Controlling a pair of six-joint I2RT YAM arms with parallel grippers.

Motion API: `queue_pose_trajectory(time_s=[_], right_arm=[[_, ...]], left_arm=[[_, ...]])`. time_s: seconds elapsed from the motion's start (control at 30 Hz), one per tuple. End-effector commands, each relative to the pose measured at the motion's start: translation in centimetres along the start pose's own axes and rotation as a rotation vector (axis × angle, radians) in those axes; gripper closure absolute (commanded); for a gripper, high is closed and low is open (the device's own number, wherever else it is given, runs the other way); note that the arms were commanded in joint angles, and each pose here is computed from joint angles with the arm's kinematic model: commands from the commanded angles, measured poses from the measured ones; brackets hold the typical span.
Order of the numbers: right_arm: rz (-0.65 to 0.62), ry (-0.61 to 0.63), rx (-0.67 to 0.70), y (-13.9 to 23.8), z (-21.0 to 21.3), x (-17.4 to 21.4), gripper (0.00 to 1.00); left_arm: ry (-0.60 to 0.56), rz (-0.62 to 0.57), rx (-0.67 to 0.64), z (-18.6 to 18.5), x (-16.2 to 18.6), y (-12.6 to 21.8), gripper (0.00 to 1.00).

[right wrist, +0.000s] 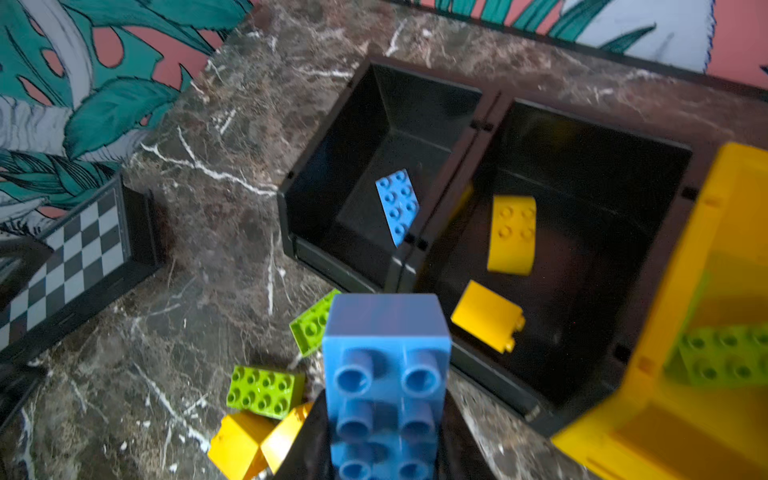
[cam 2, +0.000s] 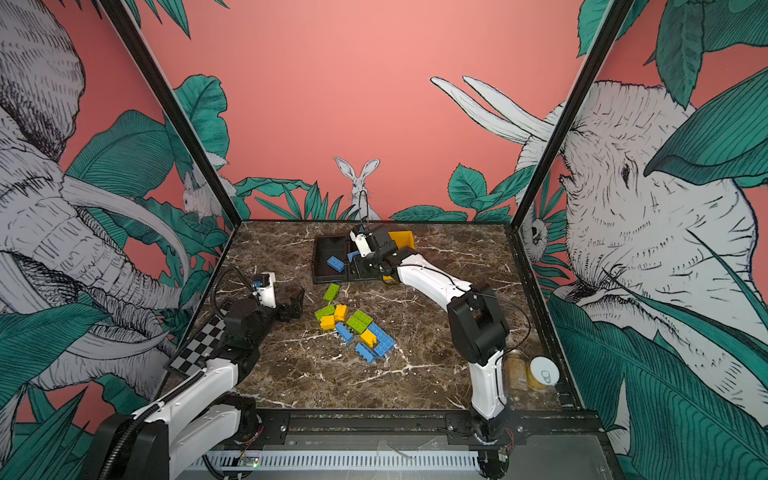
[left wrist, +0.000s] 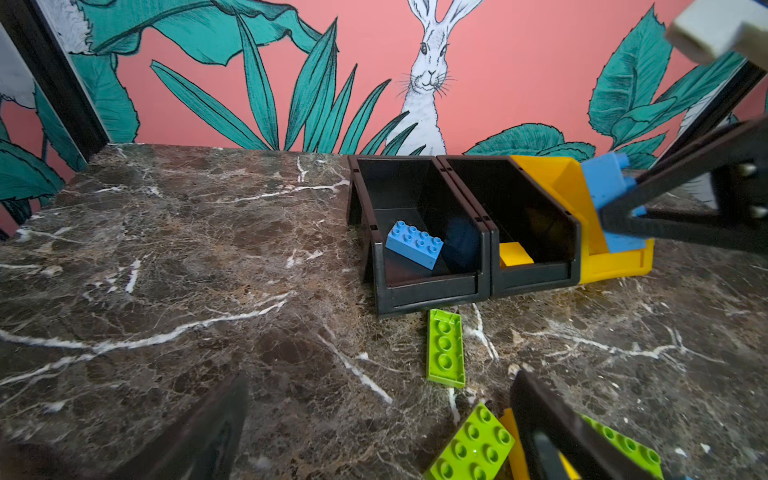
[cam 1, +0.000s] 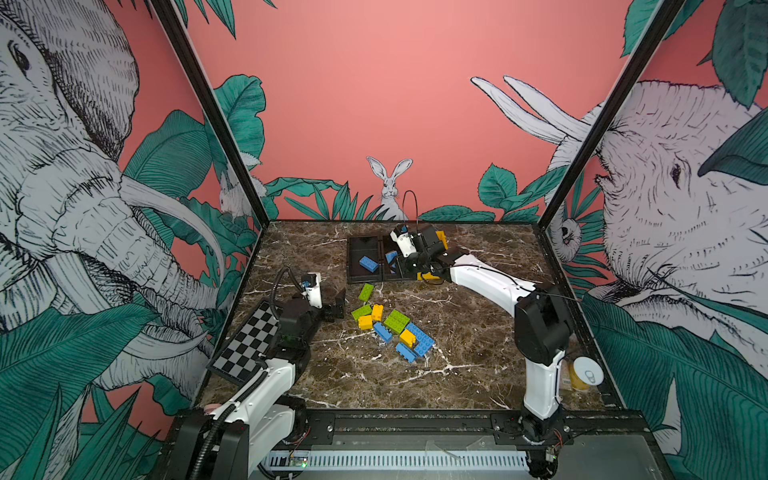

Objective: Sort the legos into containers by color
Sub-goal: 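Carry the blue brick to the black bin farthest from the yellow bin and release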

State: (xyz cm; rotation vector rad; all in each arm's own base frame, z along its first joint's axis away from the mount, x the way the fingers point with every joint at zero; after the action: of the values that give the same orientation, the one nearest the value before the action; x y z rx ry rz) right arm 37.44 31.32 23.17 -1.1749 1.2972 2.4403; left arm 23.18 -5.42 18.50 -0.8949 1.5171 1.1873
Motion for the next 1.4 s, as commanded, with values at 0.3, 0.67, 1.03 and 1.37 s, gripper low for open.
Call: queue_pose_trajectory(time_s=[0.3, 0.67, 1.03, 1.37], right_arm=[[-0.146, 0.043, -0.044, -6.4, 1.9, -2.7, 0.84], [-0.134, 0.029, -0.048, -13.0, 1.1, -3.7, 0.78], [-0.146, 0.005, -0.020, -14.0, 0.8, -4.2, 0.42], [-0.203, 0.041, -0.072, -3.5, 3.7, -5.6, 0.36]], left_arm=[[0.050, -0.001, -0.062, 0.4, 2.0, 1.5, 0.01], [-0.003, -0.006, 0.063, -0.4, 1.6, 1.0, 0.01], [-0.007, -0.020, 0.066, -0.5, 1.5, 1.2, 0.01], [-0.013, -0.028, 0.072, -0.5, 1.4, 1.4, 0.01]])
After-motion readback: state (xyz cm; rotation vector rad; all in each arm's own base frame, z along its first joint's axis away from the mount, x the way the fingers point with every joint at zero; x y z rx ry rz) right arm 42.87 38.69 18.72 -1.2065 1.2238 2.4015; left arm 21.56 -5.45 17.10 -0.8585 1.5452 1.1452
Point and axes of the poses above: each gripper's point midway between its finger pads, its own y axis back along the fingers, its own z axis along the line the jaws close on, x = y × z, the point moved 10 cm from there along y, back along the fingers, and after that the axes turned 6 degrees about -y, right-handed, at the moved point
